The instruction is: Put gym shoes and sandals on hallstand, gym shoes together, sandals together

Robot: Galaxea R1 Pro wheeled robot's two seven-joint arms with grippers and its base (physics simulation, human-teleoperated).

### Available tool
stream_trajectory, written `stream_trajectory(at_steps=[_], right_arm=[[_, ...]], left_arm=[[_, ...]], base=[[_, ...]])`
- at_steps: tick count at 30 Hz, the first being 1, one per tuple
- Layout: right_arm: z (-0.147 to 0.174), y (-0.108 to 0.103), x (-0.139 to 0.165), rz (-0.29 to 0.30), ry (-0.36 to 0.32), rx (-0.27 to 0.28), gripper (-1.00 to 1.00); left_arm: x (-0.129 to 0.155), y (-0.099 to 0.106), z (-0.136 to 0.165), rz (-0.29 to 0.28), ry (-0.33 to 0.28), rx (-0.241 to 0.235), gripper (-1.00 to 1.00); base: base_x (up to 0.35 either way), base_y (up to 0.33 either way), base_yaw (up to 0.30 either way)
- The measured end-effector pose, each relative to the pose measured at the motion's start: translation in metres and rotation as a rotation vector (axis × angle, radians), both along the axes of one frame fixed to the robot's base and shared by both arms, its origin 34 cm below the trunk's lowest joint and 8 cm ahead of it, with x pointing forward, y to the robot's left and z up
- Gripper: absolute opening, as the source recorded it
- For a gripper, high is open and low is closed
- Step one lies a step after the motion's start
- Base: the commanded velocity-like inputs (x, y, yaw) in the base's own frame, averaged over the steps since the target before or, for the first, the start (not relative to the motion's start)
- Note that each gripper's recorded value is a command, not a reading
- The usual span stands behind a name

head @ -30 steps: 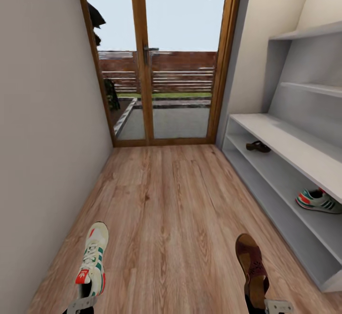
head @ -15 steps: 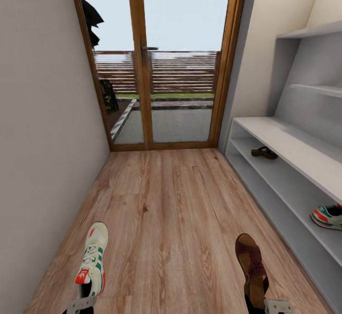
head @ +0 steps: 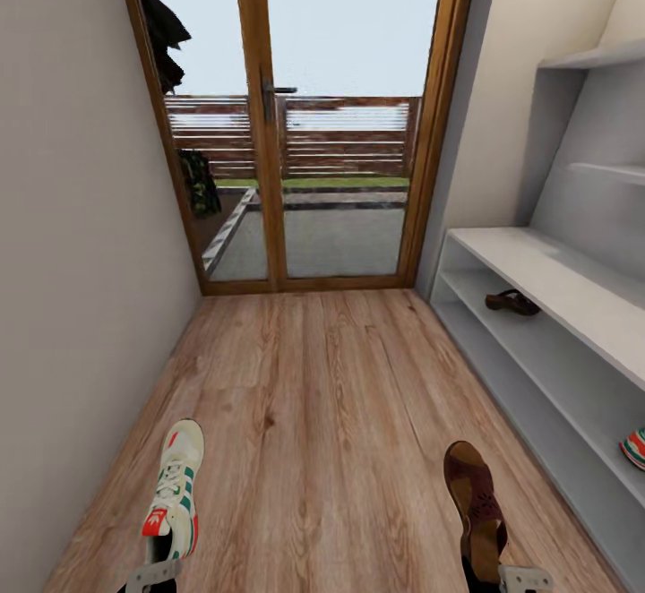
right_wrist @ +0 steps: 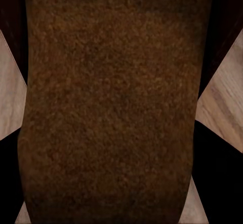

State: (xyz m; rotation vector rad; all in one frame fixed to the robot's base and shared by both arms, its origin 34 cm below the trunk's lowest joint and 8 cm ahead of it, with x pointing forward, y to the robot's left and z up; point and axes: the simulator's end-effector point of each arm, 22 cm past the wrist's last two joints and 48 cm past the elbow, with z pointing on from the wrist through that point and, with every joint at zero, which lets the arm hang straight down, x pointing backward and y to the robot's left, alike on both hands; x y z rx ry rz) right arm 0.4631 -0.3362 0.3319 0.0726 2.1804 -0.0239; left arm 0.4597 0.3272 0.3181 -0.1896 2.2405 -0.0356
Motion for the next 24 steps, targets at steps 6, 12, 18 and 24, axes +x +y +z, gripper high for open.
stream_trajectory(at_steps=[6, 12, 18, 24], right_arm=[[0.0001, -0.0004, 0.0, -0.002, 0.0, 0.0, -1.0], [-0.0001, -0.0002, -0.0001, -0.001, 0.0, 0.0, -1.0], [0.0006, -0.0001, 0.0003, -0.001, -0.002, 0.0, -1.0], [0.0015, 0.0, 0.0009, -0.001, -0.004, 0.001, -1.0]], left_arm=[[0.0, -0.0001, 0.0, 0.0, 0.0, 0.0, -1.0], [0.0, 0.0003, 0.0, 0.0, 0.0, 0.0, -1.0], [0.0008, -0.0004, 0.0009, -0.001, -0.003, -0.001, -1.0], [0.0016, -0.0004, 0.002, 0.0, -0.006, -0.001, -1.0]], base=[[0.34, 0.0, 0.0], [0.34, 0.022, -0.006], [0.336, 0.121, -0.204], [0.326, 0.146, -0.239]])
